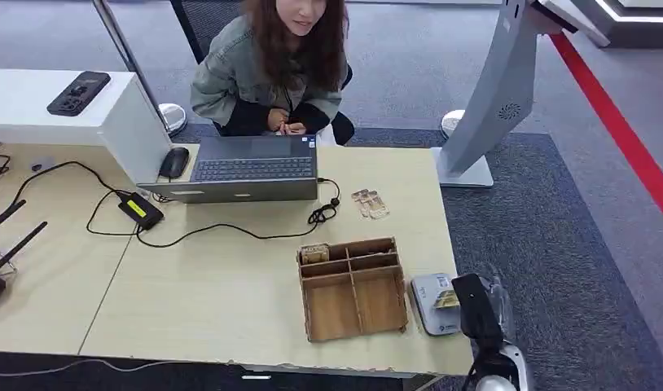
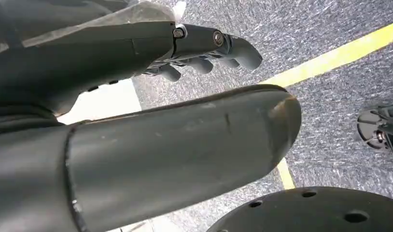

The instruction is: Pass the card to the sensor for recognition and then transmit it.

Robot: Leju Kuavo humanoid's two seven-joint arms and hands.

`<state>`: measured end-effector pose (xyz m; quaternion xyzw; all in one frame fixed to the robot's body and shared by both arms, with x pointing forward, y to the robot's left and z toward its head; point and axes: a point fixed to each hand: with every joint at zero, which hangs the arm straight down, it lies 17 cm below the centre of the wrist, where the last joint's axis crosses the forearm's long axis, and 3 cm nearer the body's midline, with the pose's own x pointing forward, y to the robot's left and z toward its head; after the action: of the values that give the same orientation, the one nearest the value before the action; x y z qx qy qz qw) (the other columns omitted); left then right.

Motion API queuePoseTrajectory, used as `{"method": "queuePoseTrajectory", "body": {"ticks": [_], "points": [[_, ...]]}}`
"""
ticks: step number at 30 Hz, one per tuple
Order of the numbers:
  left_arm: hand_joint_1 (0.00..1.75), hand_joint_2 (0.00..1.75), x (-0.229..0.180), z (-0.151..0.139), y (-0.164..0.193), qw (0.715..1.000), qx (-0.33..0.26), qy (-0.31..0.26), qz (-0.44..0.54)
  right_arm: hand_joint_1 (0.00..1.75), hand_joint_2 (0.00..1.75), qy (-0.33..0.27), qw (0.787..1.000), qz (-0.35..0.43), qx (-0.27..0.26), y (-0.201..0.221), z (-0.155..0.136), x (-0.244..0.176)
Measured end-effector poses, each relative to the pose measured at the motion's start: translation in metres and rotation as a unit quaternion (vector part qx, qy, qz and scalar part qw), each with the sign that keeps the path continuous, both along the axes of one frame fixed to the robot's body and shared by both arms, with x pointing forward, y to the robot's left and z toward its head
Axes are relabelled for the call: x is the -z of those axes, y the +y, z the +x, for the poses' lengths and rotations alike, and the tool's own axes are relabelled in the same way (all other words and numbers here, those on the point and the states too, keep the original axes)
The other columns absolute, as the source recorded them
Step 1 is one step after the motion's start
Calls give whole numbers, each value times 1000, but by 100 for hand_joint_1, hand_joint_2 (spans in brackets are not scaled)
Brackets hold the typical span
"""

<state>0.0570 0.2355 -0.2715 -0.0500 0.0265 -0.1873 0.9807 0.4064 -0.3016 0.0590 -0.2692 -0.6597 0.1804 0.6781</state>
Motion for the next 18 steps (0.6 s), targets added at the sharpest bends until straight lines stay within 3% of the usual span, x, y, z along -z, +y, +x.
{"method": "queuePoseTrajectory", "body": {"ticks": [5, 18], "points": [[0, 0, 0, 0, 1, 1000, 6, -2, 1, 175, 175, -21, 999, -27, -3, -4, 15, -38], [0, 0, 2, 3, 13, 999, 29, -19, 8, 175, 175, -154, 988, -15, -23, -10, 74, -264]]}}
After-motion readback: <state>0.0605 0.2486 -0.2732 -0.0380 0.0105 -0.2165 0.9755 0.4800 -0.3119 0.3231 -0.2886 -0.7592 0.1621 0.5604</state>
